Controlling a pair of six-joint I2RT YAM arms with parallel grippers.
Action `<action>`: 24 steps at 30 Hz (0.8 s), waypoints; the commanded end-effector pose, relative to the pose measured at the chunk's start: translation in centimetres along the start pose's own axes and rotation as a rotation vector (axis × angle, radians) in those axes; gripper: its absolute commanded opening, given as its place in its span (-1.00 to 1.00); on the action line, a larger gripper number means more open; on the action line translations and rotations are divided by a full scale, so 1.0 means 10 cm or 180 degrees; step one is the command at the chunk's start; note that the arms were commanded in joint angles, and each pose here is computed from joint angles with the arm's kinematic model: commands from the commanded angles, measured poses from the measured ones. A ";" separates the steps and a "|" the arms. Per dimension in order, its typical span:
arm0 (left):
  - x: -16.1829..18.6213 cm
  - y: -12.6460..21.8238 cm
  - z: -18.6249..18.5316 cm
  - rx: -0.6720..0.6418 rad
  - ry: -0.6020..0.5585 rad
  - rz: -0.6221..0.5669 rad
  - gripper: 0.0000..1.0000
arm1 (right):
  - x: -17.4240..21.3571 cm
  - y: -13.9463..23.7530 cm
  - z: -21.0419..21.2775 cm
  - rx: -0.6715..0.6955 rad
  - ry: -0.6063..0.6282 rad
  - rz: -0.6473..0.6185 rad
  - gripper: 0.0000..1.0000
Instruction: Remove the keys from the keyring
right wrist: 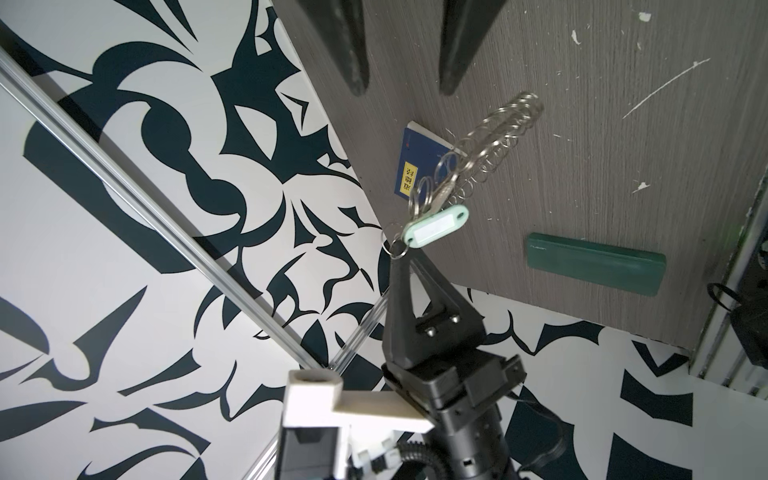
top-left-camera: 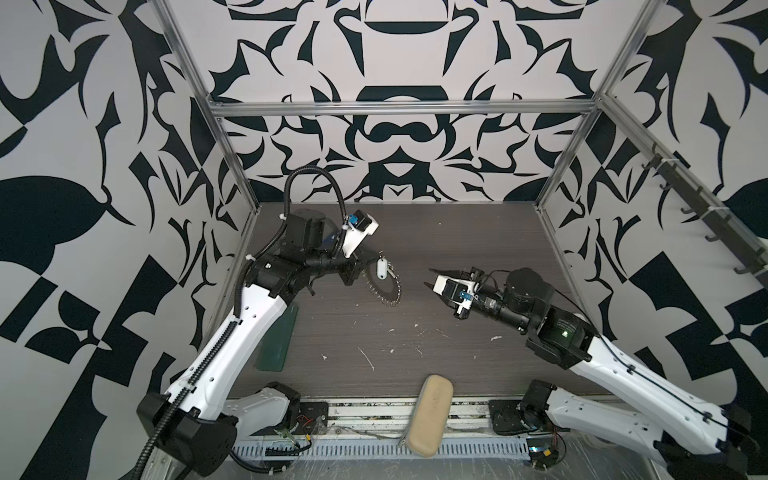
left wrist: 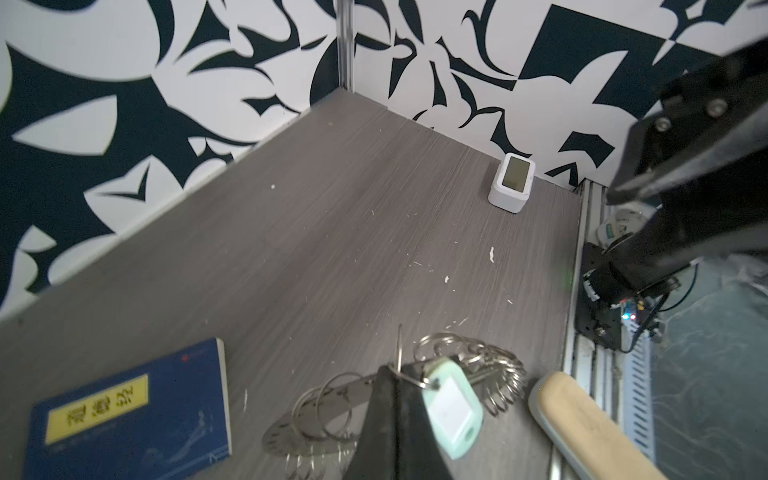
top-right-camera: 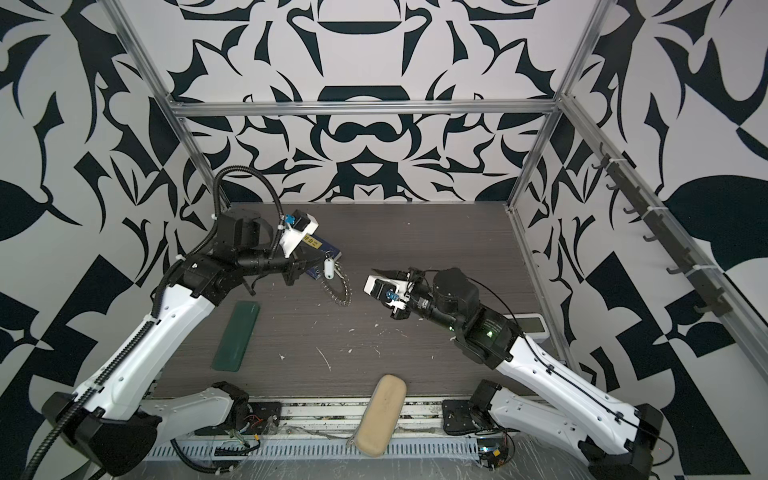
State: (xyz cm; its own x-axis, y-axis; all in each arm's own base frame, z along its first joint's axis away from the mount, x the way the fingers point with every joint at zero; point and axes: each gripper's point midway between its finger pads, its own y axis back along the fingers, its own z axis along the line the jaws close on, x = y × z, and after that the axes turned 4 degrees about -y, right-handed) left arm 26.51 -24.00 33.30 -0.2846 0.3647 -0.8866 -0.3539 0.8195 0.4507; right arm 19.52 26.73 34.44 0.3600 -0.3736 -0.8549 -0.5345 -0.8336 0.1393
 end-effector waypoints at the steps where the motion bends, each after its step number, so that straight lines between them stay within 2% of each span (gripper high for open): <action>1: 0.17 -0.02 -0.03 0.0080 0.0857 0.0439 -1.00 | -0.06 0.00 -0.08 0.0251 0.0009 -0.0055 -0.08; 4: 0.24 -0.08 -0.02 0.0145 0.1242 0.0660 -1.00 | -0.05 -0.06 -0.04 0.0222 0.0040 -0.0036 0.03; 8: 0.23 -0.14 -0.07 0.0286 0.1603 0.0690 -1.00 | -0.02 -0.14 -0.01 0.0304 0.0118 -0.0052 0.14; 10: 0.21 -0.16 -0.09 0.0348 0.1735 0.0675 -1.00 | -0.03 -0.20 -0.06 0.0474 0.0154 -0.0111 0.36; 13: 0.19 -0.18 -0.07 0.0327 0.1865 0.0666 -1.00 | -0.01 -0.32 -0.03 0.0547 0.0279 -0.0110 0.91; 14: 0.18 -0.18 -0.06 0.0321 0.1888 0.0651 -1.00 | 0.00 -0.37 -0.04 0.0590 0.0335 -0.0097 0.98; 24: 0.12 -0.18 0.02 0.0158 0.2042 0.0545 -1.00 | 0.06 -0.83 -0.12 0.0985 0.0631 0.0016 0.99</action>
State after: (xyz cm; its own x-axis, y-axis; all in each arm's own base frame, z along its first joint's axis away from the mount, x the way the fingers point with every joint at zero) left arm 27.04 -24.97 29.78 -0.8128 0.2076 -0.5442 -0.1943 0.7842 0.5894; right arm 23.89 32.90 29.05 0.4328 -0.5169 -0.7386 -0.6768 -0.7275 0.1125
